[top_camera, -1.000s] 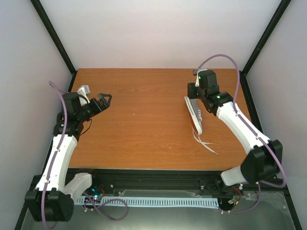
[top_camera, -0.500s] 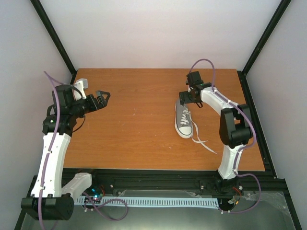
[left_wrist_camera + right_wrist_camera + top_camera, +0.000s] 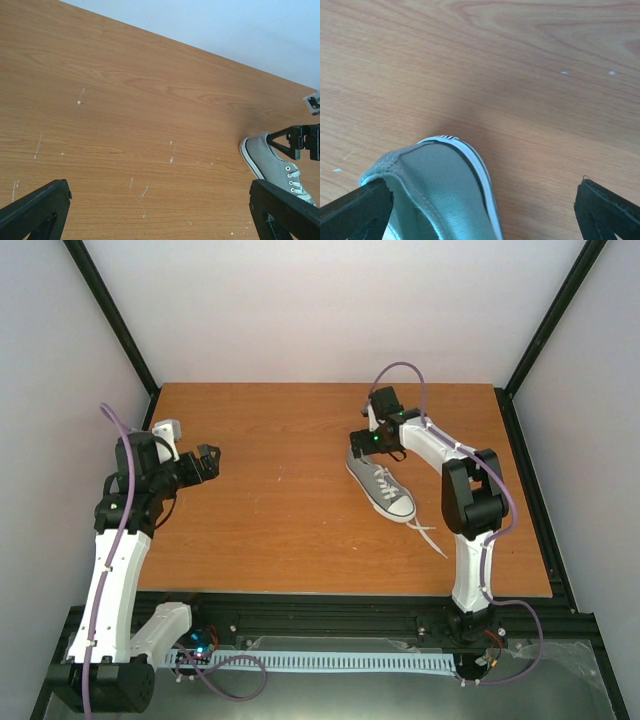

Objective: Tie the shoes

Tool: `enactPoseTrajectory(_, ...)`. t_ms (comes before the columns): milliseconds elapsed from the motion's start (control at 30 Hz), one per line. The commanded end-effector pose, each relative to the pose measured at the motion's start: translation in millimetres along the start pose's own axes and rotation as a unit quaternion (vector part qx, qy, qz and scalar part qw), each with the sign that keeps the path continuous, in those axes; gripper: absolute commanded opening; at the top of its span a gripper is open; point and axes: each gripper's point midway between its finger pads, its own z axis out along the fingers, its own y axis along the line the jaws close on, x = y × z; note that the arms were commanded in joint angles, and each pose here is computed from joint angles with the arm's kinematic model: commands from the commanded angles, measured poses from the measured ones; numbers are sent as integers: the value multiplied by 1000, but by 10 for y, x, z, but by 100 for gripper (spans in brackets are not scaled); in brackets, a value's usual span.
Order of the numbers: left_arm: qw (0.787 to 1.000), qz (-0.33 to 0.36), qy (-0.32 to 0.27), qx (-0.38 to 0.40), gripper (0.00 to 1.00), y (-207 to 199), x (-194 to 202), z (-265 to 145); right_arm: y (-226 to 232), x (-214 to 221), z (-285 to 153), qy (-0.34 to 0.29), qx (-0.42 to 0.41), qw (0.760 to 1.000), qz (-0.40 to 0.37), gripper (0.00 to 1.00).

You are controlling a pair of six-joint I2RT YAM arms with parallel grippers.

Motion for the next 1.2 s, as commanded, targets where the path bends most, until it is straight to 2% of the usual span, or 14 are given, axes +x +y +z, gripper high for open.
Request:
enactPoseTrajectory(0, 1000, 15, -11, -18, 100, 59, -37, -27, 225, 9, -68, -13, -7, 1000, -25, 100)
enactPoseTrajectory(100, 1000, 16, -15, -21, 100, 67, -33, -48, 363, -27, -149, -30, -43, 998, -42, 100)
enactPoseTrajectory(267, 999, 19, -20, -19, 100, 60, -41, -65, 501, 40, -69, -12, -52, 995, -84, 100)
enactPoseTrajectory(400, 999, 19, -19, -23, 100, 76, -38, -59, 666, -35, -263, -43, -93, 992, -79, 100)
enactPoseTrajectory(600, 999, 17, -16, -24, 100, 84, -30, -42, 818, -226, -621, -81, -80, 988, -107, 99)
enactPoseTrajectory(767, 999, 16, -16, -24, 100, 83, -36, -31, 908, -153, -472, -64, -72, 988, -123, 97)
enactPoseTrajectory(1100, 1000, 14, 2, -21, 100, 88, 17, 40, 799, 220, 251, 31, 19, 989, -141, 74)
enactPoseTrajectory(1167, 1000, 13, 3, -21, 100, 90, 19, 48, 794, 240, 298, 36, 29, 989, -142, 61)
